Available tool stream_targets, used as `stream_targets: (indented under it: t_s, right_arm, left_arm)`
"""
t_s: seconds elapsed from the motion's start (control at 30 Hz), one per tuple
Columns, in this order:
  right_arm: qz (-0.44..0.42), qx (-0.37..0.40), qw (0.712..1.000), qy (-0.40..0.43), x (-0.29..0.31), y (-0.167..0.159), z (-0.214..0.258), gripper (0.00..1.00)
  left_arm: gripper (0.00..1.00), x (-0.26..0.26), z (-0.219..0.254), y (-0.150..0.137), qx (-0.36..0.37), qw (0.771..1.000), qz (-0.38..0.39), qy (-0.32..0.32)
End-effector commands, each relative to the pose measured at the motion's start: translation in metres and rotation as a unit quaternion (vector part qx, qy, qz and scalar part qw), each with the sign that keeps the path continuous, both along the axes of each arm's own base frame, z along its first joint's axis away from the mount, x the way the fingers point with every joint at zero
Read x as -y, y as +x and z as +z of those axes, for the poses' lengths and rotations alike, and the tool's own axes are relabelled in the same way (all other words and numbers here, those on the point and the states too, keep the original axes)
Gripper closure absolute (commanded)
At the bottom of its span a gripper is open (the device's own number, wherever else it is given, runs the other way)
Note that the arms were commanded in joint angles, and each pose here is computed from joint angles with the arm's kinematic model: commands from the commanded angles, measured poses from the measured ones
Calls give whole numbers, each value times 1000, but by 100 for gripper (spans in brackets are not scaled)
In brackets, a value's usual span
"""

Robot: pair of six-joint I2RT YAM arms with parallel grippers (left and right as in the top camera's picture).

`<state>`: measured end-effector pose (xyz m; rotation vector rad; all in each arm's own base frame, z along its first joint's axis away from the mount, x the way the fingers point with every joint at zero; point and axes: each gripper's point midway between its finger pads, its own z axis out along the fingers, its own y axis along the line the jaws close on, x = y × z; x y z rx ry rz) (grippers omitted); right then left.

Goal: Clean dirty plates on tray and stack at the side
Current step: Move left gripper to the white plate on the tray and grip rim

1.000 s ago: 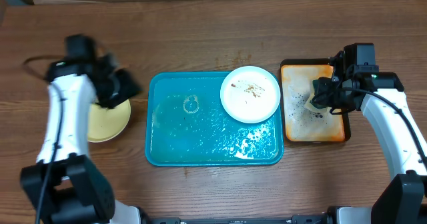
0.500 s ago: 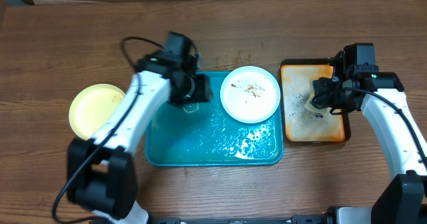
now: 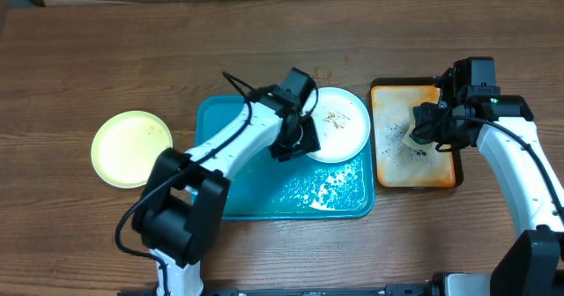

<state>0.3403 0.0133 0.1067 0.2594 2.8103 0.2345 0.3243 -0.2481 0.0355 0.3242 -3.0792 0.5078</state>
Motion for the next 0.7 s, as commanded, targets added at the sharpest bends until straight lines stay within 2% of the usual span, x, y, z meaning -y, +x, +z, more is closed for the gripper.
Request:
stream_targets:
  t_s: [0.0,0.13,0.3,0.43,0.57,0.67]
  right_arm:
    - [1,13,1000,-3,1,5,7,96]
    - [1,12,1000,-3,1,5,7,96]
    - [1,10,1000,-2,1,4,7,96]
    - [1,8,1000,-2,1,3,6,96]
    - [1,8,1000,-2,1,3,7,96]
    - [1,8,1000,-2,1,3,7,96]
  left_arm:
    - [52,2,-21,-7,-18,998,37,37]
    - [56,1,-27,-8,-17,998,39,51]
    - [75,-5,-28,-11,-21,997,40,65]
    - [82,-17,-30,-18,-31,994,42,95]
    - [95,-35,-31,-23,-40,989,47,133]
    - [96,-51,-31,-24,-47,985,52,158]
